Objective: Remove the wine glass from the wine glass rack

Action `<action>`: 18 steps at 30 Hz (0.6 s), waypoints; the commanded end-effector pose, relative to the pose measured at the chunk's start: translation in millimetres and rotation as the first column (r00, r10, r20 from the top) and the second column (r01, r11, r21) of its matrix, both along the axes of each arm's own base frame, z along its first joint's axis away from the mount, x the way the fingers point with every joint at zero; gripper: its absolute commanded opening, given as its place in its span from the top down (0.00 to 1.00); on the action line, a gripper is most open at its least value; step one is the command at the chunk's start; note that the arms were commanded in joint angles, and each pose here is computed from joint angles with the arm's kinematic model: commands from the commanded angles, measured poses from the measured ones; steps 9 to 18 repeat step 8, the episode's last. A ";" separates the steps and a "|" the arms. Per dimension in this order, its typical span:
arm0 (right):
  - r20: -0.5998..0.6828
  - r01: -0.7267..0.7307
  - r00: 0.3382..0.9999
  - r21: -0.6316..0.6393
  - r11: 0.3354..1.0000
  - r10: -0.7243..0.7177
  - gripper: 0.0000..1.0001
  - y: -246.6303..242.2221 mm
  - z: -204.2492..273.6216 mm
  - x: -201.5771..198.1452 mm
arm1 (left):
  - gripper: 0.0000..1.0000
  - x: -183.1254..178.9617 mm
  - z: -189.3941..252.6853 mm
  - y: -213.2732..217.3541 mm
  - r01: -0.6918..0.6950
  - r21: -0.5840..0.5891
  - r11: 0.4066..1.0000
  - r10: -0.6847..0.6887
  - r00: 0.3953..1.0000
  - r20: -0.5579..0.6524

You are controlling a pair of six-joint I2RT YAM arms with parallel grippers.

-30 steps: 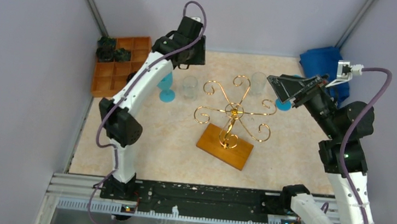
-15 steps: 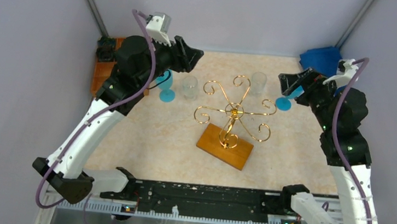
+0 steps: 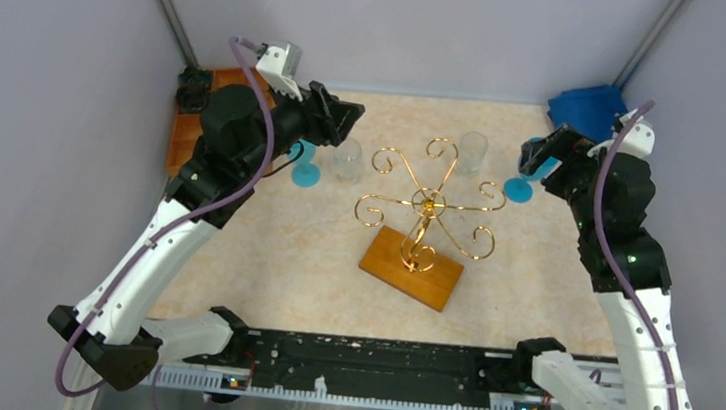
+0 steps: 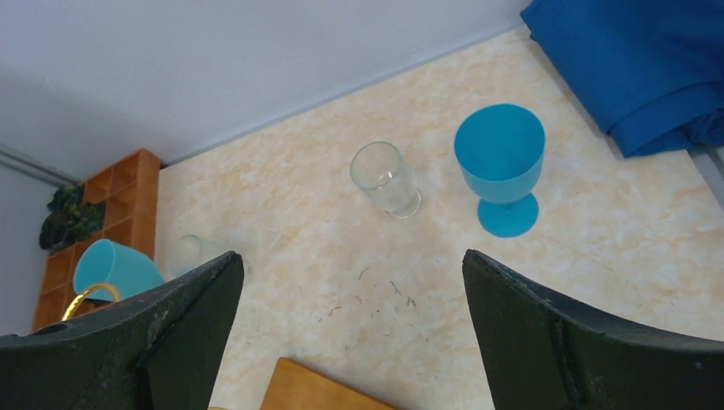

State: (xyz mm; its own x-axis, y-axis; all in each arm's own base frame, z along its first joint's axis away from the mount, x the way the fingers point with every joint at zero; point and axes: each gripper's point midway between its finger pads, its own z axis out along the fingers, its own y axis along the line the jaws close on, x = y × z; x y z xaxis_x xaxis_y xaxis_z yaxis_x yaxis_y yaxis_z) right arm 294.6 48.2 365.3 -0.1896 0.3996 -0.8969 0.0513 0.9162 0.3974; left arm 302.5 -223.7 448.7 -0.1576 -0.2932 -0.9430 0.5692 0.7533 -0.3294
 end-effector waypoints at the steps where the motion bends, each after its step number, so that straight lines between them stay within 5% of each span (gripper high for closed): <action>1: -0.026 0.108 0.994 -0.023 0.994 -0.108 0.01 -19.5 -0.4 1.5 | 0.34 1.0 7.6 1.4 -0.008 -0.003 1.000 0.008 0.999 0.033; 18: -0.028 0.130 0.991 -0.095 0.987 -0.133 0.01 -28.7 -5.8 1.0 | 0.34 2.6 5.6 2.1 -0.016 0.002 1.000 0.016 0.999 0.029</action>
